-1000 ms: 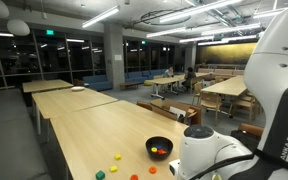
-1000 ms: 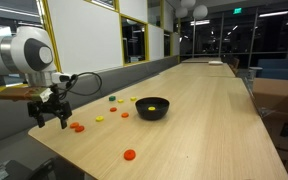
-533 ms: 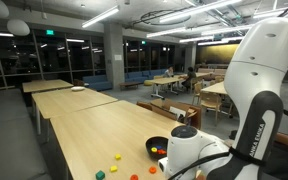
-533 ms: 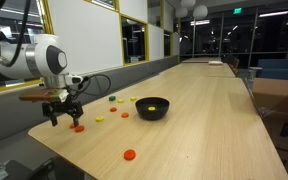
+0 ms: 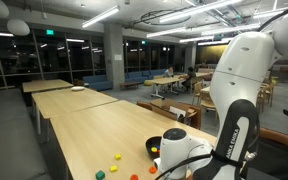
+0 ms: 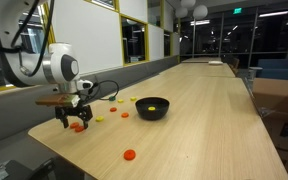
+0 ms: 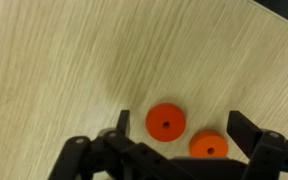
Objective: Put some of the discs on the table into the bowl
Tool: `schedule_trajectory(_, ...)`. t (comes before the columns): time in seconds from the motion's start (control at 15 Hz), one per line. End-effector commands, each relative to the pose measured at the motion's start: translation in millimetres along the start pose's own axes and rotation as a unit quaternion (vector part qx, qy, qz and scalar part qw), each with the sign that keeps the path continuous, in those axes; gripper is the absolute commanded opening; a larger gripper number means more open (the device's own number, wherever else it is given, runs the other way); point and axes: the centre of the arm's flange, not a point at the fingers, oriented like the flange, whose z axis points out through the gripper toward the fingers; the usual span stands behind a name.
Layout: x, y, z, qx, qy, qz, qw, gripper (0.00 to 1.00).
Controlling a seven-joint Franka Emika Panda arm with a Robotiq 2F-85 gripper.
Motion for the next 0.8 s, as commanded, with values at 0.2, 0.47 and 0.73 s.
schedule_trajectory(0.2, 9.7, 17.5, 9.7, -0.002, 0.020, 0.012, 0.9997, 1.00)
schedule_trajectory(0.47, 9.0, 21.6, 10.1, -0.006, 0.022, 0.008, 0.9997, 0.73)
schedule_trajectory(0.73, 8.0, 19.1, 10.7, -0.009, 0.017, 0.003, 0.9998, 0.54)
